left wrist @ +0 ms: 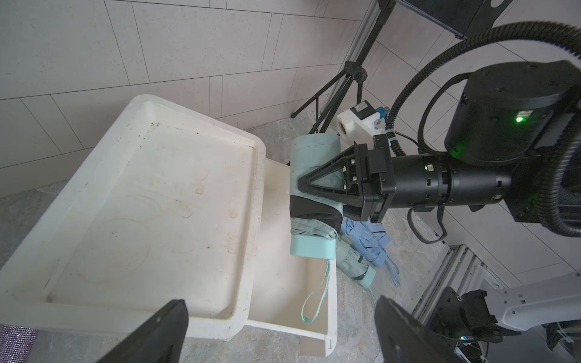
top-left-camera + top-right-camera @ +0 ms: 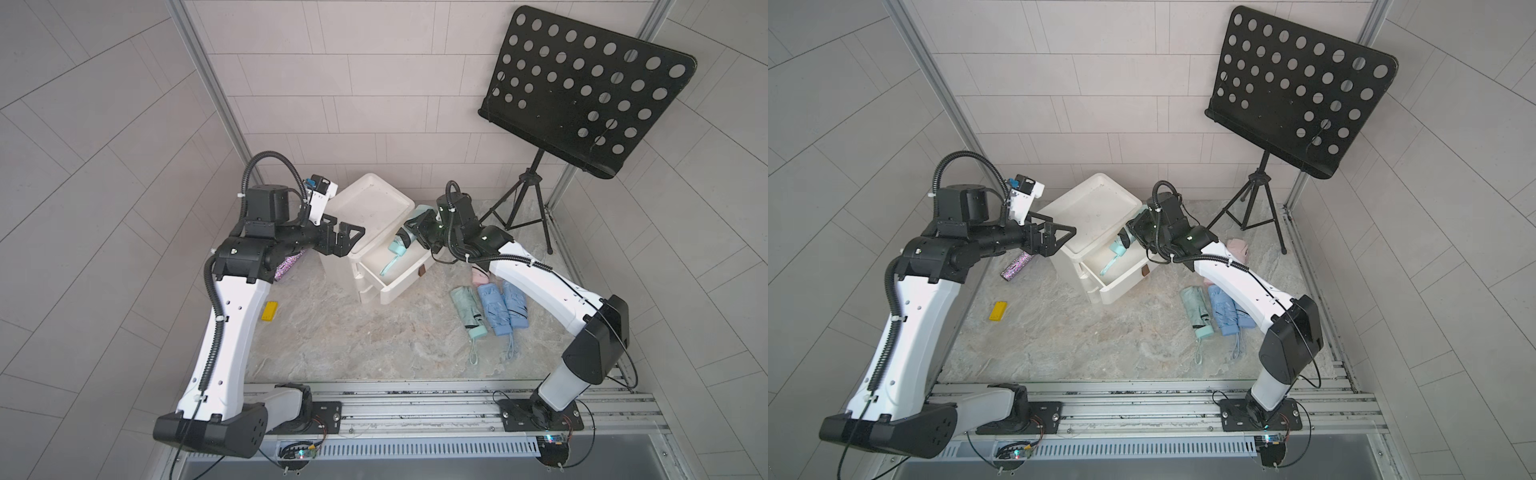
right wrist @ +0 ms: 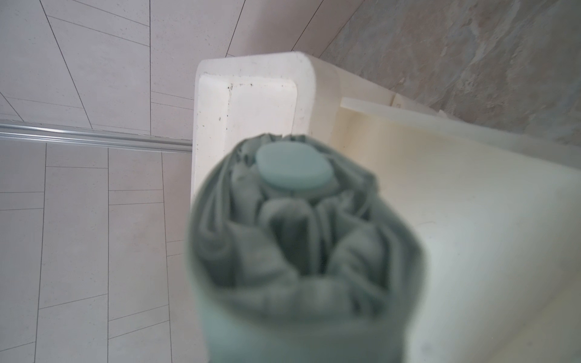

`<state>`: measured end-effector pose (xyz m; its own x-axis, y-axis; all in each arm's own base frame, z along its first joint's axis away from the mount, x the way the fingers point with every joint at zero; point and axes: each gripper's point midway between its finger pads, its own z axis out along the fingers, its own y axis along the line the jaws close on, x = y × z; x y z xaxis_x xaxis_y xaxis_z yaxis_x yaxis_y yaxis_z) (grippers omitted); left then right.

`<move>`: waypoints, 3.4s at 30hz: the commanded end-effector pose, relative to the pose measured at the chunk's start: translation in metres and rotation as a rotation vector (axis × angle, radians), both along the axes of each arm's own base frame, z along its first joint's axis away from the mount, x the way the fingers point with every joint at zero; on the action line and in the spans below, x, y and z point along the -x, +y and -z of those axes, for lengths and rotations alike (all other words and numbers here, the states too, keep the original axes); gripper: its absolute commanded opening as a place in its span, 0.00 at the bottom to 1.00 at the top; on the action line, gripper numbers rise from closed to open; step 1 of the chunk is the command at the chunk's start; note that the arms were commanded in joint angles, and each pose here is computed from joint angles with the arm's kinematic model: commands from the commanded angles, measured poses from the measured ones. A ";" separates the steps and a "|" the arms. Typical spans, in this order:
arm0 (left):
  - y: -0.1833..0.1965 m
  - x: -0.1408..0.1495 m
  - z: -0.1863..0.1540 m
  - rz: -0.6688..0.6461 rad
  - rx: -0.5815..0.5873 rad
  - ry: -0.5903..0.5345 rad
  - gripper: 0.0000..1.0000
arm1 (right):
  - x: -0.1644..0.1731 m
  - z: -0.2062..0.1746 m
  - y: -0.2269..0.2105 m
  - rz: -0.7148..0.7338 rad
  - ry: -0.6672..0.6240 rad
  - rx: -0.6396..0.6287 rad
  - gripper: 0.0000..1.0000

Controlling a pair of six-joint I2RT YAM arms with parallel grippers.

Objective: Place the umbrella in the drawer by color
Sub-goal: Place the umbrella in the drawer, then pick up the umbrella from the center of the board.

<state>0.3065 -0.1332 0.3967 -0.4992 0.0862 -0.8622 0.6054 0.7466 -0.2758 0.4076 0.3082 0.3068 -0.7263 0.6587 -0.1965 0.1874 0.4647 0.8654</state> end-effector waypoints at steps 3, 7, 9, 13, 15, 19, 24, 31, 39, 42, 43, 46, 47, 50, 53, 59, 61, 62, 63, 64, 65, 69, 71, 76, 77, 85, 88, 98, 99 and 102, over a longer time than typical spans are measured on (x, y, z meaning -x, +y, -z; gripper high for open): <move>0.000 0.002 -0.009 -0.002 0.010 -0.043 1.00 | -0.004 -0.007 0.016 0.021 0.016 -0.070 0.32; -0.001 0.002 -0.010 -0.001 0.012 -0.048 1.00 | -0.002 0.003 0.026 0.009 0.035 -0.061 0.32; 0.000 0.001 -0.009 -0.004 0.012 -0.046 1.00 | -0.003 0.010 0.033 -0.002 0.050 -0.065 0.32; 0.000 0.000 -0.007 -0.008 0.011 -0.046 1.00 | -0.004 0.019 0.039 -0.004 0.067 -0.070 0.35; 0.000 0.000 -0.008 -0.009 0.009 -0.048 1.00 | -0.006 0.022 0.041 -0.006 0.071 -0.072 0.38; 0.000 0.000 -0.007 -0.008 0.011 -0.048 1.00 | -0.009 0.023 0.041 -0.004 0.070 -0.067 0.47; 0.000 -0.001 -0.007 -0.008 0.015 -0.045 1.00 | -0.013 0.023 0.044 -0.022 0.069 -0.058 0.58; -0.001 -0.001 -0.007 -0.006 0.016 -0.043 1.00 | -0.011 0.011 0.035 -0.019 0.035 -0.035 0.63; -0.003 0.004 -0.012 0.018 0.017 -0.041 1.00 | -0.003 -0.028 0.009 -0.023 -0.075 0.016 0.69; -0.009 0.009 -0.015 0.060 0.040 -0.017 1.00 | -0.002 -0.045 0.002 -0.052 -0.138 0.054 0.70; -0.012 0.011 -0.016 0.079 0.050 -0.007 1.00 | -0.001 -0.050 0.001 -0.069 -0.154 0.063 0.71; -0.019 0.017 -0.016 0.131 0.072 0.025 1.00 | 0.003 -0.066 -0.004 -0.128 -0.221 0.112 0.72; -0.021 0.020 -0.016 0.147 0.079 0.040 1.00 | 0.006 -0.070 -0.007 -0.151 -0.242 0.144 0.72; -0.029 0.030 -0.014 0.200 0.091 0.084 1.00 | 0.018 -0.077 -0.019 -0.204 -0.309 0.242 0.74; -0.043 0.049 -0.006 0.280 0.064 0.136 1.00 | 0.034 -0.075 -0.038 -0.242 -0.345 0.345 0.75; -0.069 0.077 0.021 0.397 0.018 0.215 1.00 | 0.072 -0.049 -0.098 -0.216 -0.371 0.548 0.79; -0.074 0.084 0.032 0.429 0.004 0.245 1.00 | 0.083 -0.029 -0.119 -0.212 -0.336 0.619 0.79; -0.076 0.088 0.037 0.446 -0.009 0.258 1.00 | 0.090 -0.016 -0.129 -0.216 -0.311 0.661 0.79; -0.077 0.090 0.042 0.456 -0.020 0.269 1.00 | 0.095 -0.004 -0.136 -0.222 -0.285 0.692 0.80; -0.078 0.092 0.047 0.465 -0.030 0.281 1.00 | 0.101 0.011 -0.144 -0.234 -0.253 0.726 0.80; -0.079 0.094 0.052 0.474 -0.037 0.292 1.00 | 0.108 0.027 -0.150 -0.251 -0.217 0.753 0.80; -0.083 0.104 0.065 0.509 -0.046 0.323 1.00 | 0.125 0.083 -0.160 -0.320 -0.105 0.807 0.80; -0.085 0.111 0.069 0.533 -0.042 0.338 1.00 | 0.130 0.109 -0.165 -0.336 -0.047 0.839 0.80; -0.089 0.118 0.078 0.559 -0.047 0.354 1.00 | 0.132 0.143 -0.182 -0.319 0.041 0.930 0.81; -0.089 0.118 0.079 0.556 -0.048 0.356 1.00 | 0.131 0.147 -0.184 -0.318 0.054 0.945 0.82; -0.090 0.113 0.087 0.549 -0.049 0.366 1.00 | 0.124 0.185 -0.189 -0.352 0.178 0.991 0.85; -0.091 0.112 0.088 0.547 -0.050 0.370 1.00 | 0.121 0.195 -0.188 -0.378 0.209 1.004 0.85; -0.092 0.110 0.090 0.546 -0.051 0.376 1.00 | 0.107 0.221 -0.181 -0.433 0.262 1.000 0.86; -0.092 0.109 0.091 0.545 -0.050 0.376 1.00 | 0.107 0.224 -0.180 -0.441 0.267 0.999 0.86; -0.091 0.109 0.091 0.540 -0.053 0.375 1.00 | 0.103 0.230 -0.177 -0.459 0.280 0.996 0.86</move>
